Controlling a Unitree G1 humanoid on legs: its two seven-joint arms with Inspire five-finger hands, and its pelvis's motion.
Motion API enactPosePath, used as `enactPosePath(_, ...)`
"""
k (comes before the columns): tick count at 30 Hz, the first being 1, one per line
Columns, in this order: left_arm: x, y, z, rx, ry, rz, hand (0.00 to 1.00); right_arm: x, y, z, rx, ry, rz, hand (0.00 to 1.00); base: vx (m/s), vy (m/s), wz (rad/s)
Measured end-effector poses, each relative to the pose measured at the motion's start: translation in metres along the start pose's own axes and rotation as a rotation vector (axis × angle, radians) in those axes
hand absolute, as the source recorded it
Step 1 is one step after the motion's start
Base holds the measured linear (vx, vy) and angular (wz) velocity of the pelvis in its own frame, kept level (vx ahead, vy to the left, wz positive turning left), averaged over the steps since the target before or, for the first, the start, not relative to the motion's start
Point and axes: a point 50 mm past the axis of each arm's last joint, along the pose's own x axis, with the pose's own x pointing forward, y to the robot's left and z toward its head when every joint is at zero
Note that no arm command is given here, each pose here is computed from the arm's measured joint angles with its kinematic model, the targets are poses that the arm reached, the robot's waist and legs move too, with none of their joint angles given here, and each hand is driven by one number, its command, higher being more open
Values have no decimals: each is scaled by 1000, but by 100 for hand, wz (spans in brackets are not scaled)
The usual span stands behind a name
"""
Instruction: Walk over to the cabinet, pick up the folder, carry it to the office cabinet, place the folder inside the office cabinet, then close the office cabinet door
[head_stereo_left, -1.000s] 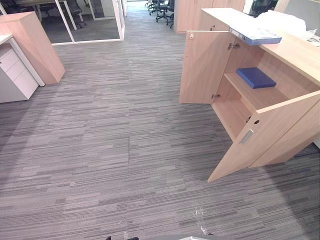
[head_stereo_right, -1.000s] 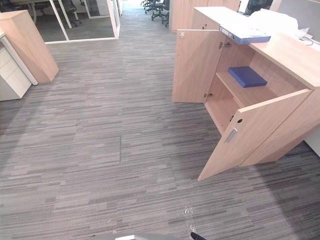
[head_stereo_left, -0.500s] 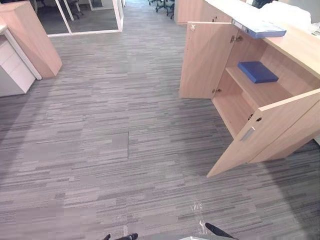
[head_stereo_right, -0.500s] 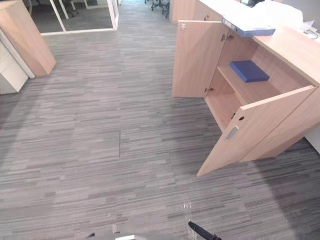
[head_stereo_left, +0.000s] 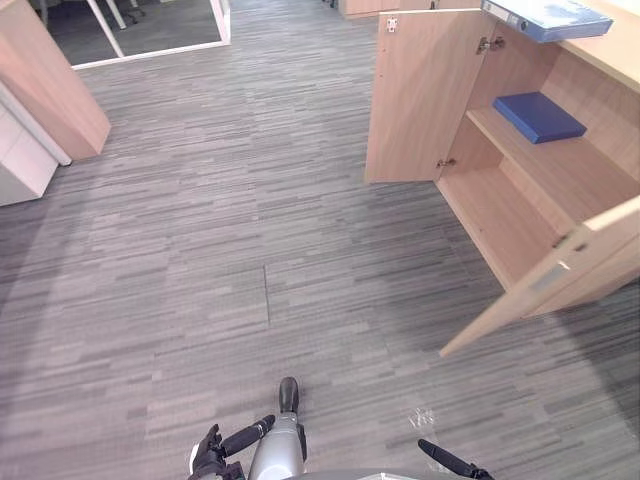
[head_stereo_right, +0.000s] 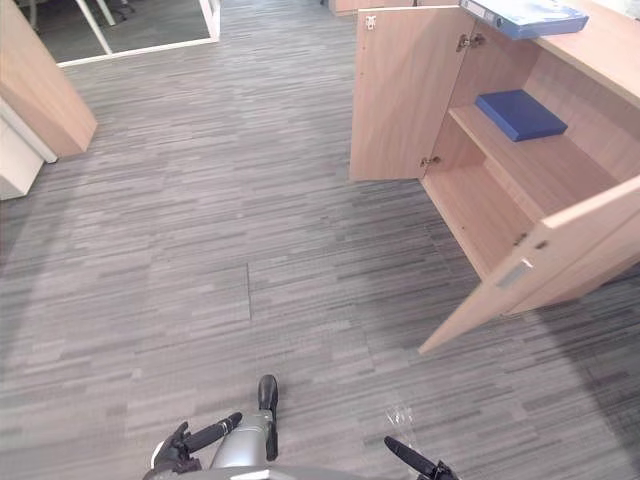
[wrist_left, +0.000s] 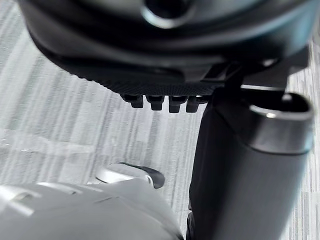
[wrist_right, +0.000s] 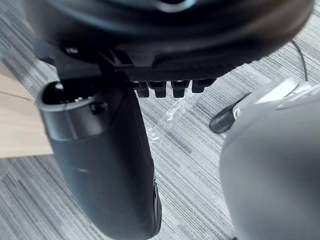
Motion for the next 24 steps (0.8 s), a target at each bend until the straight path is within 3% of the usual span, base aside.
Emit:
enactPosePath(5,2,-14,7,117,-14,-52,100,0,18,6,-28,-14,47,100,479,358,-48)
enactPosePath(11,-1,-30,1,191,-4,-117,100,-1,32,41,-87,-137,64,100,401,247,-25)
enactPosePath(20,-2,-36,-8,154,40,-103,100,-2,38,42,-37,-148,82,100,250,-130,-2)
enactPosePath(24,-1,-22,-10,51,55,-43,100,-2,30,24,41,-111,55,100,351,-298,9)
